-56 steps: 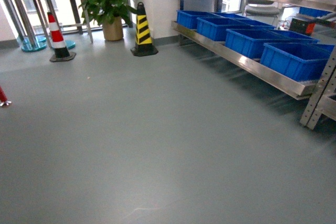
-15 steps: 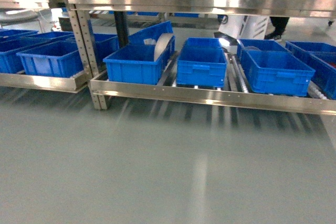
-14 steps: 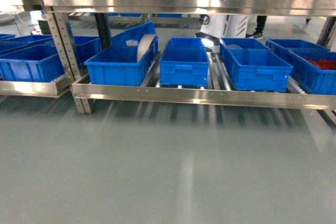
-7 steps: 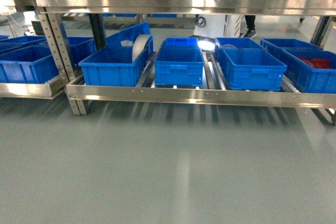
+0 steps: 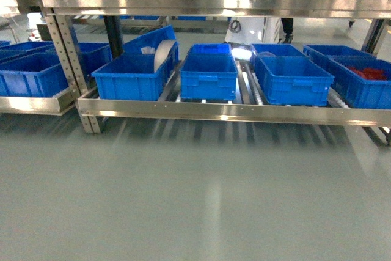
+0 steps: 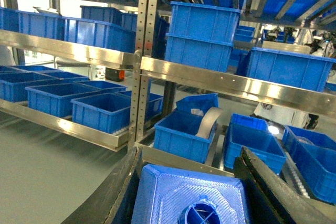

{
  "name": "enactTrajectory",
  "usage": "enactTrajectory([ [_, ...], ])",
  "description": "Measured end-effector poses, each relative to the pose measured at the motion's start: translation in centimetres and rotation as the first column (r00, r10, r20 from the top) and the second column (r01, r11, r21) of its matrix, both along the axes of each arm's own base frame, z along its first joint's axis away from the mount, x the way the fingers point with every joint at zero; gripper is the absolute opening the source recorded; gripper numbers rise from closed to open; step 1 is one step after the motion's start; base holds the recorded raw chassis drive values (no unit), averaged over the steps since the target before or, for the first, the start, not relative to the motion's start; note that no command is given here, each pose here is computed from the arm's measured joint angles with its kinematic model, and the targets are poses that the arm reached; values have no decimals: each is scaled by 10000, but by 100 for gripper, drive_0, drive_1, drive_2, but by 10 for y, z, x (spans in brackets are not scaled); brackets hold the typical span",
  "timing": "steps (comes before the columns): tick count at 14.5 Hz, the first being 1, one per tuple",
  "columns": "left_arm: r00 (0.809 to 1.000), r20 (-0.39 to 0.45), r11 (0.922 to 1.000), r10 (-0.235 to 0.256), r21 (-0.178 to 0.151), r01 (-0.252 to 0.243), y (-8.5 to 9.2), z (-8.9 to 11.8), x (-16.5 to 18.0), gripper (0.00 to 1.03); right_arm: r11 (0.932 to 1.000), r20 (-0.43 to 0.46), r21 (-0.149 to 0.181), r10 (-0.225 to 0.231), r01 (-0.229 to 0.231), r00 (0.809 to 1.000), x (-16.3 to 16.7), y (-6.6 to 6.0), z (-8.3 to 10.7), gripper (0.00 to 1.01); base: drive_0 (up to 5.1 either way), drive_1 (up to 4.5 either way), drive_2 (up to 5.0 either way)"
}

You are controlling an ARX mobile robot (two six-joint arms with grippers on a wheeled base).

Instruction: Sort blue parts and orange caps into right shelf containers

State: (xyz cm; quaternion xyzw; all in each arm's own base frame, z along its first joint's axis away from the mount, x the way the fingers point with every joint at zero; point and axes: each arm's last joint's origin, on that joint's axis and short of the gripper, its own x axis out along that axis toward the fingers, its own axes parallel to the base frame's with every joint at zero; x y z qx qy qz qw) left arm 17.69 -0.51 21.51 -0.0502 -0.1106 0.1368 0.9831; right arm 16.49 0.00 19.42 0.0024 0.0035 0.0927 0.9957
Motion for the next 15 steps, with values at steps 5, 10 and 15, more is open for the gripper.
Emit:
enactTrajectory([
  [5, 10000, 22, 10000, 1, 2, -1, 0, 0, 0, 47, 10000, -11, 0, -4, 4, 10000, 0, 0, 0, 44, 0, 0, 0],
  [10, 10000, -46, 10000, 75, -4, -75, 1, -1, 0, 47, 10000, 23, -1, 15, -15, 10000, 0, 0, 0, 44, 0, 0, 0],
  [15, 9999, 79, 10000, 79, -16, -79, 1, 1, -1, 47, 10000, 23, -1, 31, -31, 10000, 0, 0, 0, 44, 0, 0, 0],
])
